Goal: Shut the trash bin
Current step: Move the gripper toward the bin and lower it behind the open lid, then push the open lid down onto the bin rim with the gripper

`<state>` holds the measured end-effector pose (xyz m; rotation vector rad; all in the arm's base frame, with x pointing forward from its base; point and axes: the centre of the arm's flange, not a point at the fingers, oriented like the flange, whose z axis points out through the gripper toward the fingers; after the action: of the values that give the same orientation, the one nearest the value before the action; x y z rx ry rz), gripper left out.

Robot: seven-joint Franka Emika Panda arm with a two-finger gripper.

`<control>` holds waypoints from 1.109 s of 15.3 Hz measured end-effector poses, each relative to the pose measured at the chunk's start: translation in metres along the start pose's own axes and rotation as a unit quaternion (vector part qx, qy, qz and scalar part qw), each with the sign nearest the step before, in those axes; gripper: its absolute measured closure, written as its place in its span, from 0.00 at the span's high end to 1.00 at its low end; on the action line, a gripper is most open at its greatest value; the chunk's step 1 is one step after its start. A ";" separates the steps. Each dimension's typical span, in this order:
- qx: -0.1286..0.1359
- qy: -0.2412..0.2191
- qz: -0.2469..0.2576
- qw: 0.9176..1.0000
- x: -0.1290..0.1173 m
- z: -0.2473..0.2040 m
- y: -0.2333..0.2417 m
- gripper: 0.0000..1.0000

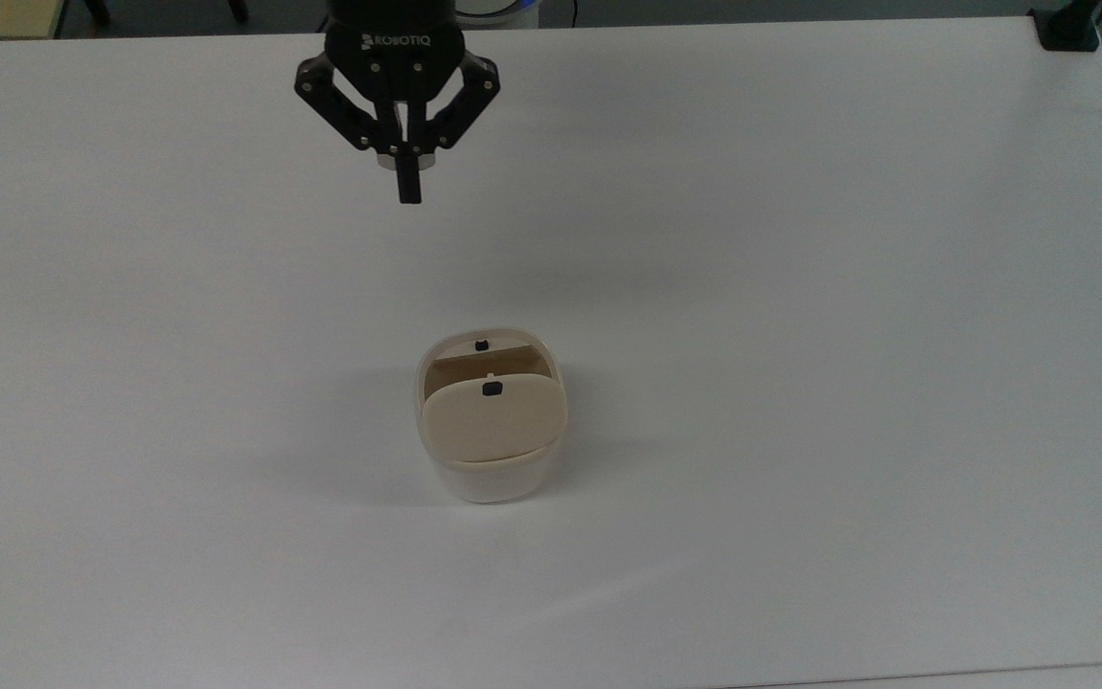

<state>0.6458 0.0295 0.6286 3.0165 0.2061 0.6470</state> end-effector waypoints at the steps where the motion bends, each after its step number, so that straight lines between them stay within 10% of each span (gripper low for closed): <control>1: 0.002 0.010 -0.005 1.000 0.003 0.000 -0.007 0.01; 17: 0.012 0.149 -0.012 0.989 0.040 0.095 -0.036 0.01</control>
<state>0.7162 0.0686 0.5556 2.9199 0.2632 1.0987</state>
